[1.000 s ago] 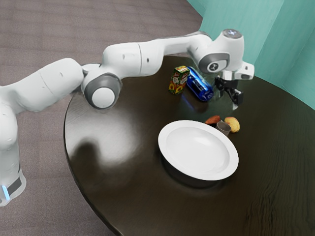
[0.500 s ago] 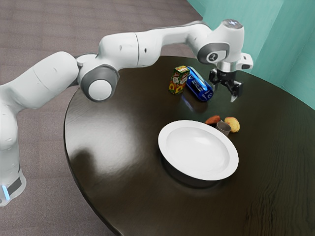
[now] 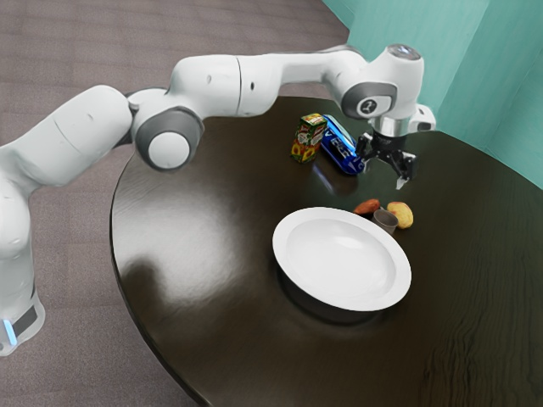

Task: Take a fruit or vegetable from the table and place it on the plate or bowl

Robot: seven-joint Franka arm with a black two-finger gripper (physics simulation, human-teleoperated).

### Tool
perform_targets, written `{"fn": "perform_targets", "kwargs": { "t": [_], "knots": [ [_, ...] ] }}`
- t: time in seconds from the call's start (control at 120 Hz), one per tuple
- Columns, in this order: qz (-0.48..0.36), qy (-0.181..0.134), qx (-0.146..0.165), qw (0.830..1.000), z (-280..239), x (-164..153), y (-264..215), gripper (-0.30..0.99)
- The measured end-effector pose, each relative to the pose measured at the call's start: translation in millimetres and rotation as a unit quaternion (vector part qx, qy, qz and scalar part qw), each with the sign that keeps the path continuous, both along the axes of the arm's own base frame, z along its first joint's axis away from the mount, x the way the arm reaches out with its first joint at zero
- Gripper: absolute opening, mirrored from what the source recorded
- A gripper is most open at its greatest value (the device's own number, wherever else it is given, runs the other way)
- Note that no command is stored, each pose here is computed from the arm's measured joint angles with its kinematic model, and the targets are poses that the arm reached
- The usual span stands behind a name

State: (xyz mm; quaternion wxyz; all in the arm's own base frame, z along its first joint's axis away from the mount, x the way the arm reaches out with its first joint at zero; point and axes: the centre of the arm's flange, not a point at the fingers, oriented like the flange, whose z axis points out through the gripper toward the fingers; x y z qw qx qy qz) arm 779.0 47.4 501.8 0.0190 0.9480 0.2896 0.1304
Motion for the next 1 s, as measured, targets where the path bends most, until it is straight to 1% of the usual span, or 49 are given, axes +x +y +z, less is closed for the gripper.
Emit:
{"fn": "perform_targets", "kwargs": {
  "t": [0.45, 0.592, 0.875, 1.0],
  "knots": [
    [-0.049, 0.027, -0.009, 0.998, -25.9, -0.7, 11.9, 0.69],
    [-0.061, 0.034, -0.010, 0.998, -41.5, 2.4, 16.9, 0.69],
    [-0.078, 0.027, -0.006, 0.997, -69.5, 12.6, 21.6, 0.69],
    [-0.082, 0.024, -0.010, 0.996, -79.0, 15.7, 26.5, 0.69]
  ]
}}
